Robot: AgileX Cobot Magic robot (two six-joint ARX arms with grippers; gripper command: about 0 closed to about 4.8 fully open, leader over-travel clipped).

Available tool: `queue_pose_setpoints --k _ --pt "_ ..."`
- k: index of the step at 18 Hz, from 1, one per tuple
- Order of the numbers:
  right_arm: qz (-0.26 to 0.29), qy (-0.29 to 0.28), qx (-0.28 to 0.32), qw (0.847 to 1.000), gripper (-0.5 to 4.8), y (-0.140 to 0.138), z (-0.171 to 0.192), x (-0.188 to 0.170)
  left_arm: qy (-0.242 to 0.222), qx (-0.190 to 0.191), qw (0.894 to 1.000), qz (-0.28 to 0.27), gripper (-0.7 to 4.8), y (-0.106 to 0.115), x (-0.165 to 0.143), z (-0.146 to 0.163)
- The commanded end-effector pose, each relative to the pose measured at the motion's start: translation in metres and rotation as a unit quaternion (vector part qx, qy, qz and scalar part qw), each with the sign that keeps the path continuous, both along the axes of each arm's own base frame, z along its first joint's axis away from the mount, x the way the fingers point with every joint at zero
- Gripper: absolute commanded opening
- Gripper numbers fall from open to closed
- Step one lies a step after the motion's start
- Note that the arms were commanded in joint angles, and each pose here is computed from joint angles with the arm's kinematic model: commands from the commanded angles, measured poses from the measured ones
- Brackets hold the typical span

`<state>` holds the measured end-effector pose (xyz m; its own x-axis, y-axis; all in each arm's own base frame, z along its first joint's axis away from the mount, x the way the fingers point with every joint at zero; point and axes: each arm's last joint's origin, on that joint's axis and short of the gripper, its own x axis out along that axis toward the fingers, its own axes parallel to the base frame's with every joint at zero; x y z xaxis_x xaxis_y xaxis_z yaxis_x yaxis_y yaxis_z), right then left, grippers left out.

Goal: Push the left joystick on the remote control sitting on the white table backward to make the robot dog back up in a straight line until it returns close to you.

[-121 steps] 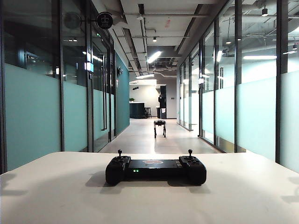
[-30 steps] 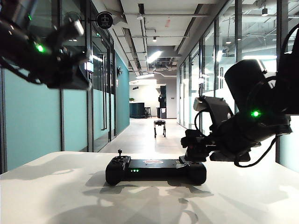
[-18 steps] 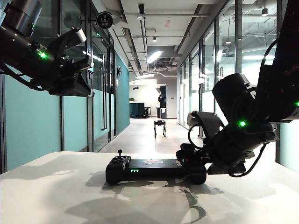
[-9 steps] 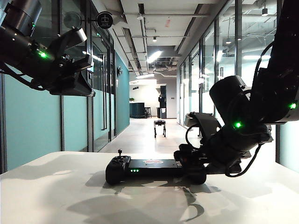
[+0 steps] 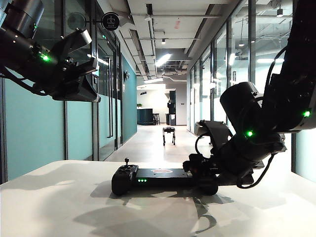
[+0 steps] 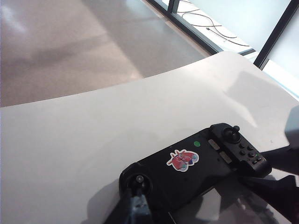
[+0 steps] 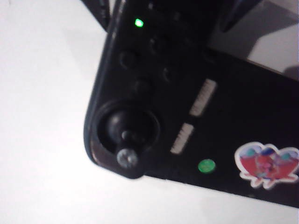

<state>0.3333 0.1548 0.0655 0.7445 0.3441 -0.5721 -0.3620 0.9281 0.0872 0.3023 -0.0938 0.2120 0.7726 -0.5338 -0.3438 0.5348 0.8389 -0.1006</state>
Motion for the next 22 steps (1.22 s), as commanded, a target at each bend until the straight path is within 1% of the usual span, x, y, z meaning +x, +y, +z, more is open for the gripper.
queue_pose_setpoints --k 1,4,5,6,12,13,14,16,22 --pt "-0.002 -0.001 0.002 1.000 2.92 0.0021 -0.0022 0.0030 -0.012 -0.001 1.000 -0.005 -0.06 -0.0006 0.0007 0.0036" --pt "-0.010 -0.003 -0.003 1.000 2.90 0.0016 -0.0022 0.0032 -0.012 -0.001 1.000 -0.005 -0.06 -0.0006 0.0008 0.0036" --pt "-0.011 -0.004 -0.004 1.000 2.64 0.0015 -0.0022 0.0033 -0.012 -0.001 1.000 -0.005 -0.06 -0.0006 0.0008 0.0036" --pt "-0.011 -0.005 -0.004 1.000 2.55 0.0015 -0.0020 0.0034 -0.012 -0.001 1.000 -0.005 -0.06 -0.0006 0.0008 0.0036" --pt "-0.010 -0.026 0.007 1.000 2.57 0.0027 0.0018 0.0056 -0.012 -0.001 1.000 -0.005 -0.06 -0.0006 0.0008 0.0036" --pt "-0.009 -0.027 0.008 1.000 2.58 0.0028 0.0021 0.0058 -0.012 -0.001 1.000 -0.005 -0.06 -0.0006 0.0008 0.0036" --pt "-0.010 -0.031 0.010 0.999 2.83 0.0029 0.0027 0.0061 -0.012 -0.001 1.000 -0.005 -0.06 -0.0006 0.0008 0.0036" --pt "-0.009 -0.033 0.011 0.999 3.11 0.0031 0.0032 0.0064 -0.012 -0.001 1.000 -0.005 -0.06 -0.0006 0.0008 0.0036" --pt "-0.007 -0.039 0.008 0.999 3.12 0.0032 0.0035 0.0068 -0.011 -0.001 1.000 -0.005 -0.06 -0.0006 0.0007 0.0036"
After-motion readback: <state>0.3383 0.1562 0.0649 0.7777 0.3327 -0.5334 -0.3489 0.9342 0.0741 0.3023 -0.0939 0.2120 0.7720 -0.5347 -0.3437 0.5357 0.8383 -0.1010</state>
